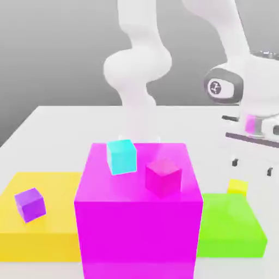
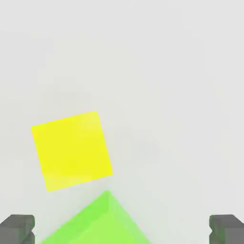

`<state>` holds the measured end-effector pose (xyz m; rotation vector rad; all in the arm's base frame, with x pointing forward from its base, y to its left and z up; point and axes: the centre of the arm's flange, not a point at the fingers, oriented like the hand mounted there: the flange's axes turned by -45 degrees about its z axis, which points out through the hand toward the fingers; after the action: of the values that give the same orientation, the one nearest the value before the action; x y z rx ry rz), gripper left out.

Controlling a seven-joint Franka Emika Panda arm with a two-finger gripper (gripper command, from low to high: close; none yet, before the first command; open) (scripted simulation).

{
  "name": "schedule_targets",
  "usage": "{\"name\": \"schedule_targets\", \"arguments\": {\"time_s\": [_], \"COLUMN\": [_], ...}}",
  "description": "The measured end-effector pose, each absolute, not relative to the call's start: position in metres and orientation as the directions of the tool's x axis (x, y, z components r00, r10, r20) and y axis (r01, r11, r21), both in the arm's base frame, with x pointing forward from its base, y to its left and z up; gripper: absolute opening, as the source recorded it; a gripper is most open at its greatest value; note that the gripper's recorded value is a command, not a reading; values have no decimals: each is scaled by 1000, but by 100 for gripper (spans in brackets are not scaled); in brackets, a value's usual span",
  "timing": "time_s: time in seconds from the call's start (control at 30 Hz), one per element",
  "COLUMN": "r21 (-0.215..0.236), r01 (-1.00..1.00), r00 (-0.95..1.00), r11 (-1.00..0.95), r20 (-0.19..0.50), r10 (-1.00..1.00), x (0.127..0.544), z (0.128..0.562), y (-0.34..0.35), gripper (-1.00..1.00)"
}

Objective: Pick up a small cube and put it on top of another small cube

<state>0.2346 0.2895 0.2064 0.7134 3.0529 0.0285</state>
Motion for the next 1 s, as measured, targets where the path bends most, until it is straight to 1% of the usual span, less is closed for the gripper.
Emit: {"name": "schedule_targets", "arguments": {"time_s": [0.07,0.23,0.27,0.5,0.73,0.83,0.9,1.0], "r21": [5,0,0,-2,-2,1,2,3], "r01": [405,398,398,398,402,418,445,455], "r00": [-914,-917,-917,-917,-916,-909,-896,-890], "r11": [914,917,917,917,916,909,896,890], "r20": [-2,-1,0,0,0,-1,-3,-5], "r10": [405,398,398,398,402,418,445,455], "x": [230,230,230,230,233,273,309,353], "z": [188,142,135,133,191,222,245,284], "y": [288,286,286,285,285,278,263,242], "gripper": [0,0,-100,-100,-100,-100,-100,-100]}}
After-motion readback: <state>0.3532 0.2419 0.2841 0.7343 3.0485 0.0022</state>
